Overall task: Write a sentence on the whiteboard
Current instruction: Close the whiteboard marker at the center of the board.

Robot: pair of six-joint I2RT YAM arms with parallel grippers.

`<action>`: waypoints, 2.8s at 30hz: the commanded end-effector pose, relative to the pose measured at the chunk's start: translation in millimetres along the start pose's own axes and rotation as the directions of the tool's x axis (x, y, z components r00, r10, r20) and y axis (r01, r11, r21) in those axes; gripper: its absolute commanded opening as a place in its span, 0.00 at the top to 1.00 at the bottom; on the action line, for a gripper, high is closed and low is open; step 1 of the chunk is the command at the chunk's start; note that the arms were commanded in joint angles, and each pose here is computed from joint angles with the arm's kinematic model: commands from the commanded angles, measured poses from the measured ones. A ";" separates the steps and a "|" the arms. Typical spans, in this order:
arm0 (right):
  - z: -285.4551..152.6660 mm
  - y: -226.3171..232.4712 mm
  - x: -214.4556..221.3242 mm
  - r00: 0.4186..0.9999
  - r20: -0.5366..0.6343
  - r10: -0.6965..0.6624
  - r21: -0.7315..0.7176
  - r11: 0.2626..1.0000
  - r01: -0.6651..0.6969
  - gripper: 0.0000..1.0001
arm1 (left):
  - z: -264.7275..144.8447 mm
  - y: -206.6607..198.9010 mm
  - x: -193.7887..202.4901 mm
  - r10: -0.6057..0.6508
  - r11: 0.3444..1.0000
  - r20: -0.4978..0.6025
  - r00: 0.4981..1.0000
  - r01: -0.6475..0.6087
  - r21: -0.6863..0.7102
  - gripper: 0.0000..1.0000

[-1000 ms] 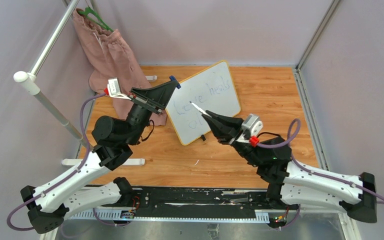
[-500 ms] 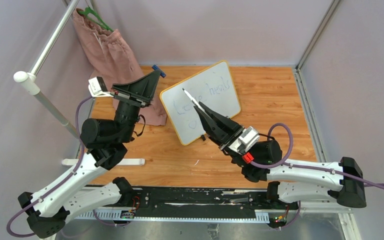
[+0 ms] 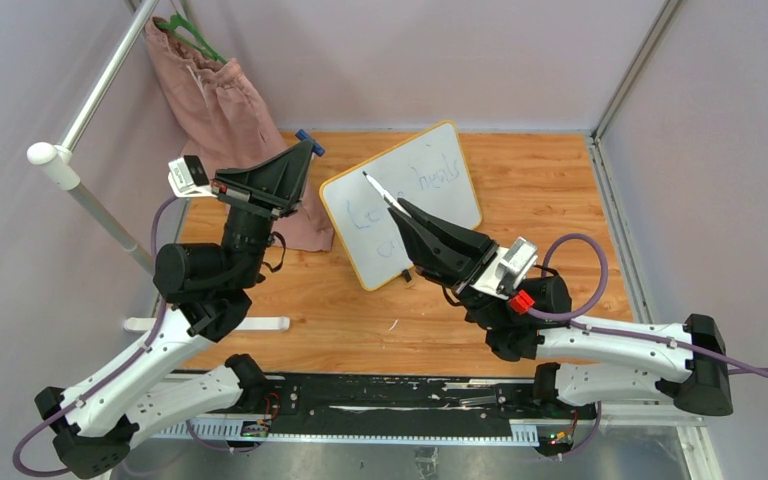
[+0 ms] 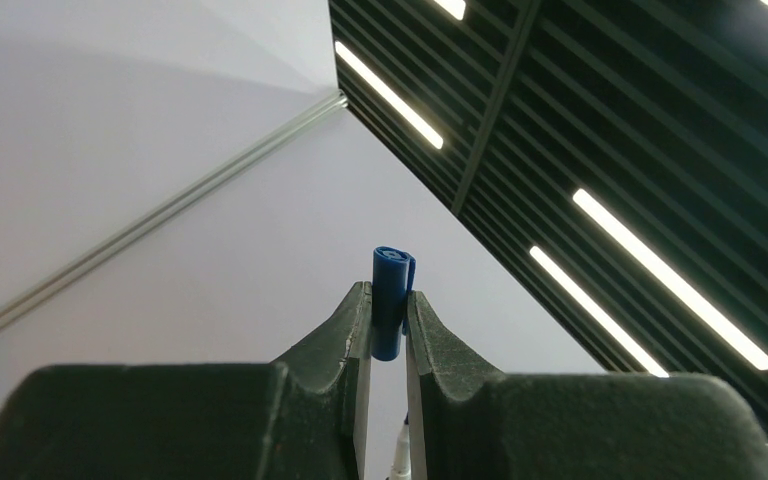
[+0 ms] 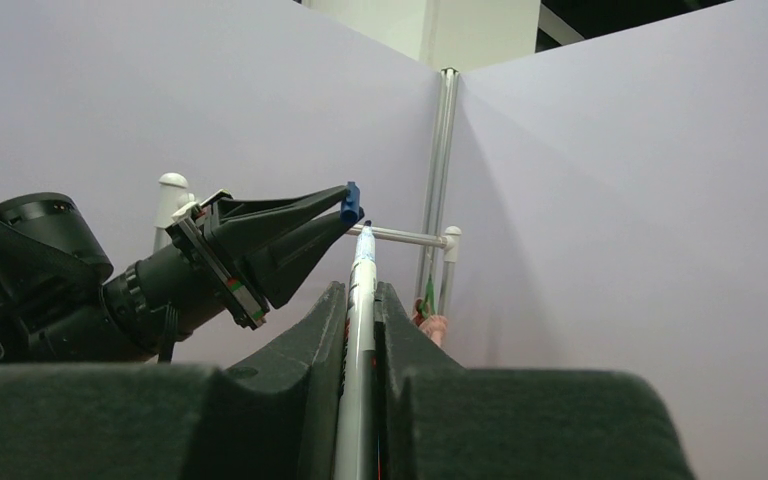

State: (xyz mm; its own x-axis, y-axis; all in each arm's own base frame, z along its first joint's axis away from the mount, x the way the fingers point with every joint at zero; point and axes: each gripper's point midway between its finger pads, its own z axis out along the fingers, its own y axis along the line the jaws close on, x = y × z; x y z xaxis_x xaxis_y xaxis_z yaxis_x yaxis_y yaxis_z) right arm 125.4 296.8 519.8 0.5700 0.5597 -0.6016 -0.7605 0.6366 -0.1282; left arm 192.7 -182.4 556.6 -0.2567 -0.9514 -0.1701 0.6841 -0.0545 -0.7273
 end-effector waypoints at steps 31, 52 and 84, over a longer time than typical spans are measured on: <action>25.1 -1.0 -4.7 0.999 -0.025 0.048 0.017 0.999 -0.048 1.00 | -3.1 -5.4 22.6 -0.078 0.994 -0.100 0.992 0.085 0.069 1.00; 25.3 -5.4 -6.8 0.999 -0.020 0.049 0.039 0.998 -0.049 1.00 | -7.7 -4.6 29.5 -0.091 0.991 -0.133 0.987 0.102 0.083 1.00; 30.2 -4.3 -1.7 0.999 -0.032 0.041 0.044 0.998 -0.039 1.00 | -9.9 -6.3 35.6 -0.096 0.988 -0.161 0.982 0.114 0.109 1.00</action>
State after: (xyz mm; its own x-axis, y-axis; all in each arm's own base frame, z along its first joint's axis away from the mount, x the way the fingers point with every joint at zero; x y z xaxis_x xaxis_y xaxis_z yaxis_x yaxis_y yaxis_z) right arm 137.1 322.3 523.0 0.5146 0.5267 -0.6766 -0.7765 0.6209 -0.1073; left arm 178.5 -215.9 545.4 -0.4245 -0.8821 -0.2043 0.7030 -0.1789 -0.6883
